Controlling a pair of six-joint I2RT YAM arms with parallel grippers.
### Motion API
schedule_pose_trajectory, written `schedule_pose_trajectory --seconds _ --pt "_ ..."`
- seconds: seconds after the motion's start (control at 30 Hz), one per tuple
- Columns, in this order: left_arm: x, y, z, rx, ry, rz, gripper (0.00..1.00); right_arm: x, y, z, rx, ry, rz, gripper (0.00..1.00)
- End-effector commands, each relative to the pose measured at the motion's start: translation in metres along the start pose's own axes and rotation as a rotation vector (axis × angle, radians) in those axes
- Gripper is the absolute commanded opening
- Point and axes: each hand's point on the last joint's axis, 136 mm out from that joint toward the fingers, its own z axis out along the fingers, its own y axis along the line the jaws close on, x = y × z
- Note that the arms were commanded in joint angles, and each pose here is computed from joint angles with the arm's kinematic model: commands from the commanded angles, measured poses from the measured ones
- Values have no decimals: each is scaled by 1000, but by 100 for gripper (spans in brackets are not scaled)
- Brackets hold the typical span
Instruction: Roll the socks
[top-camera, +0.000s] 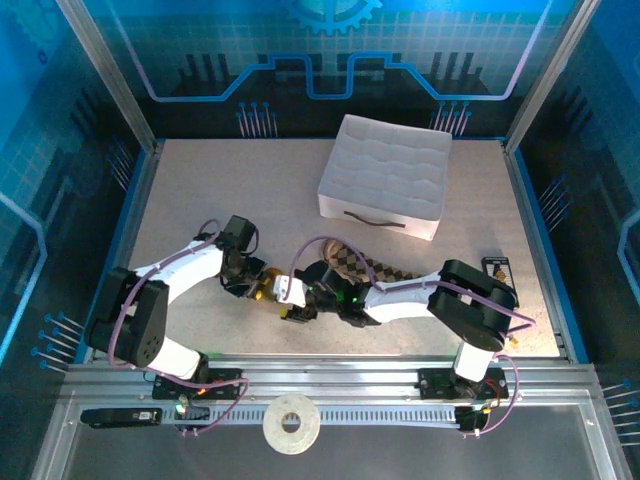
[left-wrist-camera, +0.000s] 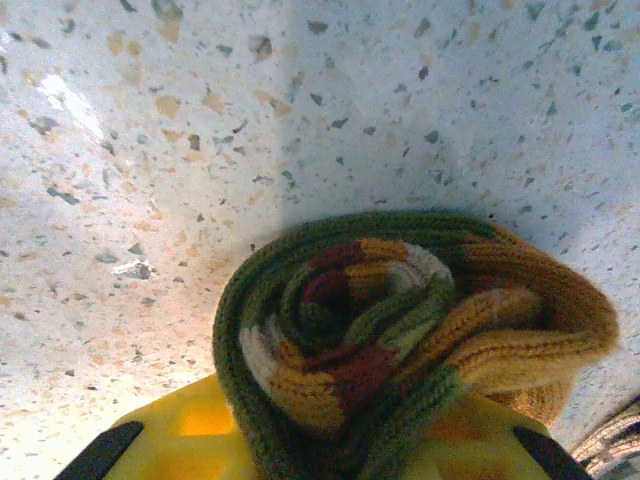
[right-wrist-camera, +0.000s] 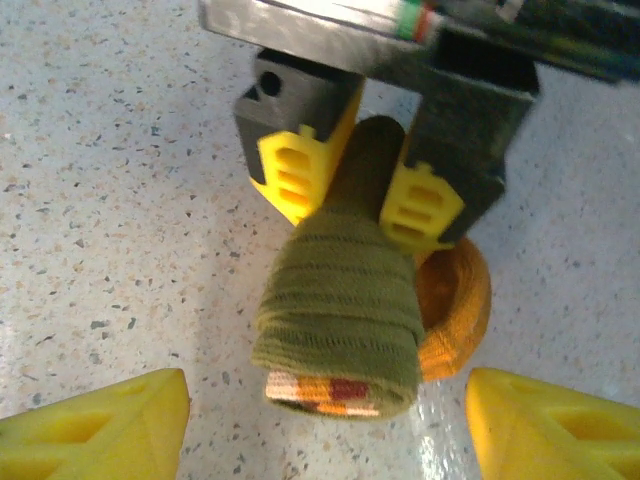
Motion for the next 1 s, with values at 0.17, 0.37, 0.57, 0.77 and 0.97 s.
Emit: schedule_pose_trajectory --seconds 0.17,0.37,0.57,0.77,0.97 --pt "10 77 10 -325 45 -54 19 -24 2 26 64 -12 -177 71" --pt "9 69 10 -318 46 -48 19 -10 0 45 69 66 -177 56" --pt "10 56 -2 -264 42 -40 24 25 -6 55 65 190 -82 31" --pt "14 35 -26 -117 43 -87 57 51 13 48 -81 259 58 7" --pt "8 7 -43 91 38 -154 82 58 25 43 -203 290 178 0"
